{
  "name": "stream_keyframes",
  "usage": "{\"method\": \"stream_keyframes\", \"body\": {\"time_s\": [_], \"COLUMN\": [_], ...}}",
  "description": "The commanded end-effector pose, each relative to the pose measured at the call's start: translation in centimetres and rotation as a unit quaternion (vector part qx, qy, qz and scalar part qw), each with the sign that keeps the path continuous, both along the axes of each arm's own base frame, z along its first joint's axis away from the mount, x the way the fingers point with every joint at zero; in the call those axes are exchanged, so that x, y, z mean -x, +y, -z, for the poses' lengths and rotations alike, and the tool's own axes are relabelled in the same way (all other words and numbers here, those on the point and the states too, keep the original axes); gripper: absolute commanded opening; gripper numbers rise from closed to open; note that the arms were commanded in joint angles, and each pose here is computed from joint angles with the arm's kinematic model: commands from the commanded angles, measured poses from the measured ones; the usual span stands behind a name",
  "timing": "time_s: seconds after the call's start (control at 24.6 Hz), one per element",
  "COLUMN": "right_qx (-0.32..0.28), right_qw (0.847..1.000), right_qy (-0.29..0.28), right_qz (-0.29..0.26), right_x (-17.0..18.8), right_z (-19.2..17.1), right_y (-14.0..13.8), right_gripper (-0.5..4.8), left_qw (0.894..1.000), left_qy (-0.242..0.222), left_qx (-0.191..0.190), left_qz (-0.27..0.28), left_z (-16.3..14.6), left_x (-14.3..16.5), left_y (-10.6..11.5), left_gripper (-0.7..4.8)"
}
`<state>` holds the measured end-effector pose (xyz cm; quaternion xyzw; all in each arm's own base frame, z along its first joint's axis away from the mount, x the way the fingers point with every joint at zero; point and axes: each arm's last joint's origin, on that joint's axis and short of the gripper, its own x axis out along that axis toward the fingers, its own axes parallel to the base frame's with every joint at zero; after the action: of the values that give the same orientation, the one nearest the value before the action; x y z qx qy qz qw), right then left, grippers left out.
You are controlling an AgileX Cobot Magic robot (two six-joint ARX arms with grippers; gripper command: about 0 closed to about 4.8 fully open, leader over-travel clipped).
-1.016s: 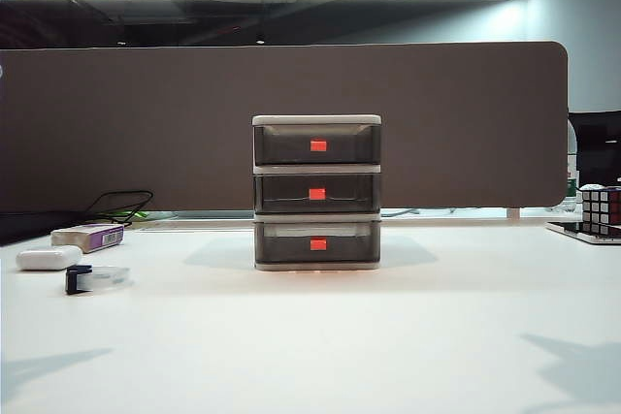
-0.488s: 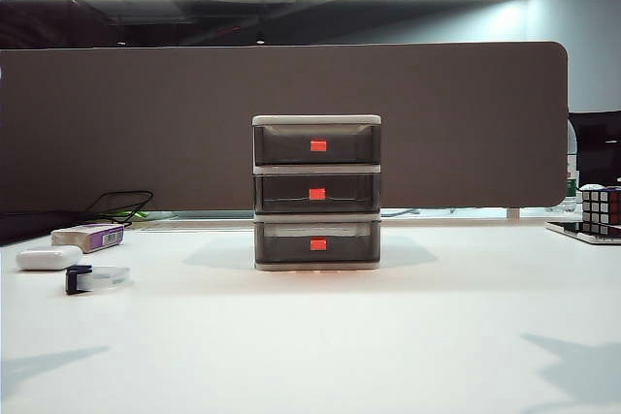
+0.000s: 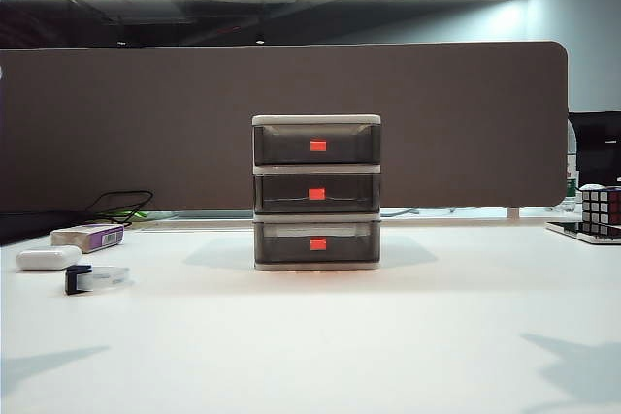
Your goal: Open the second layer of the drawer on the table, pick up the transparent tape on the table and put it in, and finally close the drawer.
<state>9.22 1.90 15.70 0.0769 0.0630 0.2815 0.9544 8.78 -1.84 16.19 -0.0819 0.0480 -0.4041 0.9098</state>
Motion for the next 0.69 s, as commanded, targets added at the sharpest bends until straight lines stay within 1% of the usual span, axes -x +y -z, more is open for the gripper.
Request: {"method": "stream_keyframes", "body": {"time_s": [0.04,0.08,0.16,0.24,0.37,0.49,0.61,0.65,0.69], "right_qx": [-0.005,-0.014,-0.028,-0.035,-0.034,-0.035,-0.051,-0.050,-0.046], "right_qw": [1.000,1.000,1.000,0.999,0.999,0.999,0.998,0.998,0.999], "right_qy": [-0.019,-0.018,-0.009,-0.003,-0.004,-0.010,-0.009,-0.011,-0.019], "right_qz": [-0.007,-0.006,-0.007,-0.014,-0.008,-0.009,-0.022,-0.022,-0.021], "right_x": [0.0,0.0,0.0,0.0,0.0,0.0,0.1,0.1,0.1], "right_z": [-0.3,-0.4,-0.4,-0.3,-0.4,-0.5,-0.8,-1.0,-1.3], "right_y": [0.0,0.0,0.1,0.1,0.1,0.1,0.1,0.1,0.1], "right_gripper": [-0.05,-0.05,-0.05,-0.05,-0.05,-0.05,-0.05,-0.05,-0.05], "left_qw": [1.000,0.998,0.996,0.996,0.994,0.992,0.994,0.995,0.997], "left_qy": [0.008,0.025,0.043,0.043,0.043,0.044,0.041,0.032,0.015], "left_qx": [0.018,0.036,0.054,0.054,0.056,0.055,0.054,0.047,0.031], "left_qz": [-0.021,-0.039,-0.057,-0.062,-0.089,-0.100,-0.091,-0.082,-0.071], "left_z": [-0.3,-0.3,-0.3,-0.3,-0.3,-0.2,-0.3,-0.3,-0.4], "left_x": [-0.1,-0.1,-0.2,-0.2,-0.3,-0.4,-0.3,-0.3,-0.2], "left_y": [0.1,0.2,0.2,0.2,0.2,0.1,-0.3,-0.5,-0.8], "left_gripper": [-0.03,-0.03,-0.04,-0.04,-0.02,-0.03,-0.03,-0.04,-0.04]}}
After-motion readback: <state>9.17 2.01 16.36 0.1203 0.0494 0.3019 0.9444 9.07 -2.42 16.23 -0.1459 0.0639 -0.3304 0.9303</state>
